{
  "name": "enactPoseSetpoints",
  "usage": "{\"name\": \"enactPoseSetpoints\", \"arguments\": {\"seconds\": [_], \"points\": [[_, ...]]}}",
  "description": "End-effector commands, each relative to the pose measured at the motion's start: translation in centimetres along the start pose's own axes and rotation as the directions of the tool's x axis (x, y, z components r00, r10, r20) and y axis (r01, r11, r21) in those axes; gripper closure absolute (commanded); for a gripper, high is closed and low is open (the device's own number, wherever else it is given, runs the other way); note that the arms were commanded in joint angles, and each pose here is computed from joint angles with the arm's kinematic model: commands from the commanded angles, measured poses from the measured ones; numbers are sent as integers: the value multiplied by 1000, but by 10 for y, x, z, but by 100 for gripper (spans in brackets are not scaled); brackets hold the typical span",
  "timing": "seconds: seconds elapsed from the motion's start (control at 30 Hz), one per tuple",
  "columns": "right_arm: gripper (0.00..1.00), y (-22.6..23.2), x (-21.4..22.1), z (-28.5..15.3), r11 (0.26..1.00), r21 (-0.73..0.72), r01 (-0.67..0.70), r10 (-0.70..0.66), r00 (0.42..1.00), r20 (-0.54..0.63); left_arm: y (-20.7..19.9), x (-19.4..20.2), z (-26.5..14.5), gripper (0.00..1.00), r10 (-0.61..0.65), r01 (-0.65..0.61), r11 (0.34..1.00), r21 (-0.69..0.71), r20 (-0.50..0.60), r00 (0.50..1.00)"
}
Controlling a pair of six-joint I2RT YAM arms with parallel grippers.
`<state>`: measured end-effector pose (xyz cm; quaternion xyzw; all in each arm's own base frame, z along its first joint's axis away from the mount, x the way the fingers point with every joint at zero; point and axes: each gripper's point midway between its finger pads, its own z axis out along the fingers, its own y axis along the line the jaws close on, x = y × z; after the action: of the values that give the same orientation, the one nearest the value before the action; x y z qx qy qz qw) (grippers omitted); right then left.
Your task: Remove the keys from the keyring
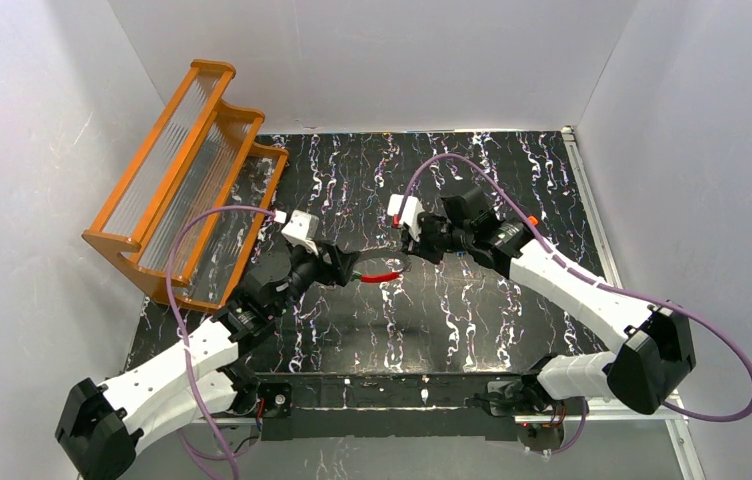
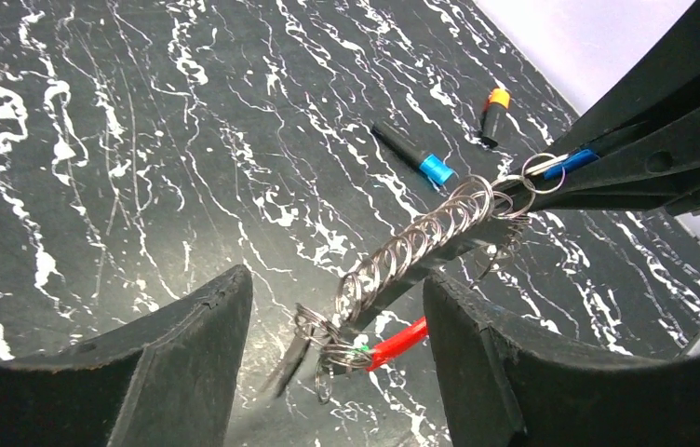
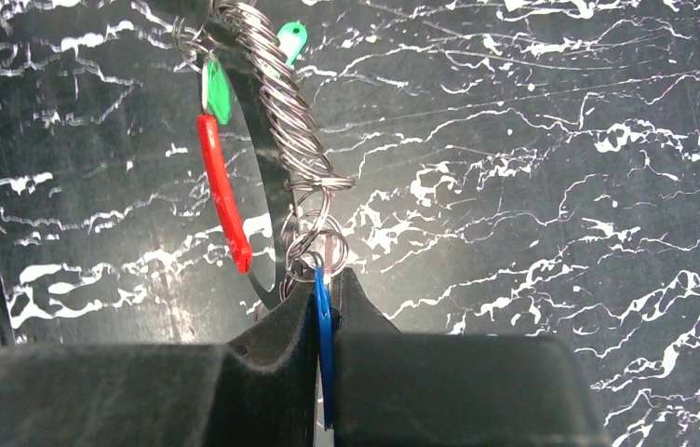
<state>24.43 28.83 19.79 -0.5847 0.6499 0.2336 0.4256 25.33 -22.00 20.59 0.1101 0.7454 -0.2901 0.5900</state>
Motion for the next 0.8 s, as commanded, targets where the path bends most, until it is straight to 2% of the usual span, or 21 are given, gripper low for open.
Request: {"name": "enactPoseSetpoints", "arguments": {"seconds": [0.0,0.17,0.43,0.77], "points": [[99,-2,-15,-10,992,-25,124,-125,992,-15,-1,-30,-6,34,95,-95,995,-11,48,994],[99,-4,-19,-4,956,-37,291,-293,956,-36,-24,-38,1,34,165,-170,979,109,56,985],[99,-15,-33,2,829,29,559,-557,828,-65,-44,-34,14,35,189,-196,951,238,50,981],[99,-13,-43,-1,731,122,671,-676,737,-1,-60,-9,13,37,182,-179,913,367,28,983]]}}
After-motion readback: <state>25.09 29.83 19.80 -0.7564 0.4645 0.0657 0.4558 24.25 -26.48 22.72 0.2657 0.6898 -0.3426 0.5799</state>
